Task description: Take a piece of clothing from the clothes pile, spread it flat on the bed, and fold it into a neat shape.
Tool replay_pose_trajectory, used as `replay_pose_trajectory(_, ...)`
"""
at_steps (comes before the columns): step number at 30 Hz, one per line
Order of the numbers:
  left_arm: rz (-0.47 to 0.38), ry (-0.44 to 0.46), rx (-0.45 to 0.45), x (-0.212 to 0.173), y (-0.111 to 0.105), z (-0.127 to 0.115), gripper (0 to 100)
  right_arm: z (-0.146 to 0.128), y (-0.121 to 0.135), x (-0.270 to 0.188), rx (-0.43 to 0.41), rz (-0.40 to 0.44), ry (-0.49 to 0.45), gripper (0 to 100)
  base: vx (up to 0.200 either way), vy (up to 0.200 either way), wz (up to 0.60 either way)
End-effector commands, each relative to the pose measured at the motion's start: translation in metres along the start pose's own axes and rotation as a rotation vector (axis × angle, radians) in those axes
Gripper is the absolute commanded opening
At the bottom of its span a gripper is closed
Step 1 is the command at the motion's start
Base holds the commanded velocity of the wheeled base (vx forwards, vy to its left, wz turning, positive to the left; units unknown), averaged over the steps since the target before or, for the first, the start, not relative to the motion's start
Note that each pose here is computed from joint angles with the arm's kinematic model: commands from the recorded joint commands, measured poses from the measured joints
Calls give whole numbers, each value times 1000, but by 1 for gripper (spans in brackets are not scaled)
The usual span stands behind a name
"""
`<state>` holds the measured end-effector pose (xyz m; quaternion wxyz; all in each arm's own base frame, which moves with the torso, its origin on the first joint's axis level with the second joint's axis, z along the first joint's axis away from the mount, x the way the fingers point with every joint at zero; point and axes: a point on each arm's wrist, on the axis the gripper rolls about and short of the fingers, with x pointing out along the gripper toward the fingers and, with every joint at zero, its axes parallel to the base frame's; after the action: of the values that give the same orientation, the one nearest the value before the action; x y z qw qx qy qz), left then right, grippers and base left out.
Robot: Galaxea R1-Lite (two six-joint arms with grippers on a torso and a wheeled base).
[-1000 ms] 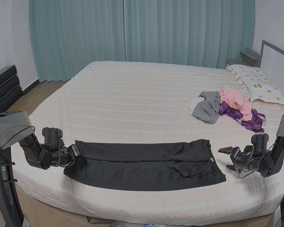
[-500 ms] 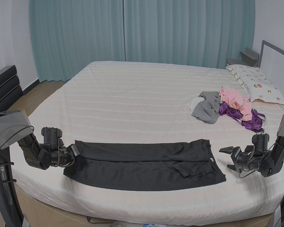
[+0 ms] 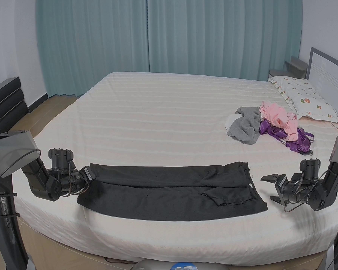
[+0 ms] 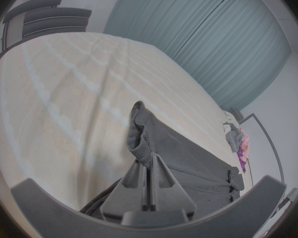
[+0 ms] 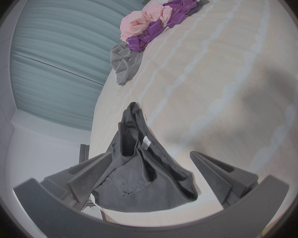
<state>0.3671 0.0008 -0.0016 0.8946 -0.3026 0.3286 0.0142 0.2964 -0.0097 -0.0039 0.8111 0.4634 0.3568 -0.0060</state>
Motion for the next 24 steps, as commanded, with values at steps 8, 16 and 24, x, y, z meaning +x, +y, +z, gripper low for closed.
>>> replay_pose_trajectory(8, -31, -33, 9, 7, -4, 1, 0, 0, 1, 0, -1, 6, -2, 100, 0, -50, 0)
replay_pose_trajectory(16, -53, -47, -25, -2, -13, 4, 0, 0, 1, 0, -1, 5, -1, 100, 0, -200, 0)
replay_pose_trajectory(24, -116, -62, -47, -17, -43, 5, 0, 0, 2, 0, -2, 8, -1, 100, 0, -200, 0)
